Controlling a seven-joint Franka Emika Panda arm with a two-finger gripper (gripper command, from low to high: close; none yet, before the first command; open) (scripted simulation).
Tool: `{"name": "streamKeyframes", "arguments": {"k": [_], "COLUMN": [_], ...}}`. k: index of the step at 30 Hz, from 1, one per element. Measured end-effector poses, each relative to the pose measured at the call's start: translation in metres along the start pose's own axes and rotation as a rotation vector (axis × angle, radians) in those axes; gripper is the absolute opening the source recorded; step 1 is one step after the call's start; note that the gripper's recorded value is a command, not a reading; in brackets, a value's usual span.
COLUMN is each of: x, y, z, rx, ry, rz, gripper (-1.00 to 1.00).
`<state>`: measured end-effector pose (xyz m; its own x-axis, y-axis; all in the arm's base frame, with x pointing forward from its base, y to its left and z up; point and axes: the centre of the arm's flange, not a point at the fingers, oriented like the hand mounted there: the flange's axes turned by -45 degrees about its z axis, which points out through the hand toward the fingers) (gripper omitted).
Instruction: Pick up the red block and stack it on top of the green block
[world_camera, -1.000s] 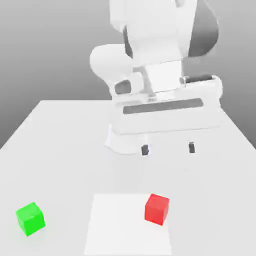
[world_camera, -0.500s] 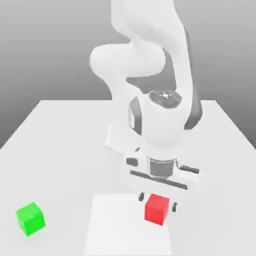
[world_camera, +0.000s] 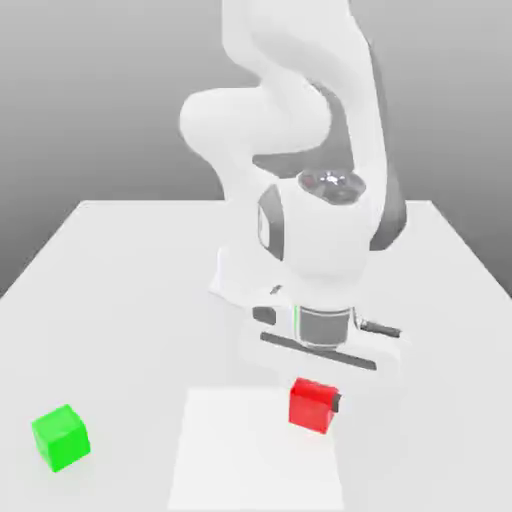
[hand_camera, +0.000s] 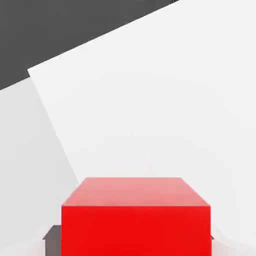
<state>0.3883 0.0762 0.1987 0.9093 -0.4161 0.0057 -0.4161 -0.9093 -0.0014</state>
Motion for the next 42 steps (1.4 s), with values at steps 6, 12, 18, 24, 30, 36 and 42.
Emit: {"name": "streamKeyframes", "arguments": {"k": [6,12,18,24,30,36,42], "x": [0.025,0.056,0.085,0.108,0.127,0.141,0.15], "y": [0.026,0.06,0.099,0.141,0.187,0.235,0.285], "z": [-0.014,-0.02,-0.025,-0.03,-0.035,-0.041,-0.046], "rx": [-0.002,-0.003,-0.004,-0.004,-0.003,0.0,0.003], "ry": [-0.004,-0.004,-0.005,-0.006,-0.007,-0.008,-0.007], "rz": [-0.082,-0.224,-0.367,-0.512,-0.657,-0.803,-0.95], "gripper": [-1.0,-1.0,-1.0,-1.0,-1.0,-1.0,-1.0]}}
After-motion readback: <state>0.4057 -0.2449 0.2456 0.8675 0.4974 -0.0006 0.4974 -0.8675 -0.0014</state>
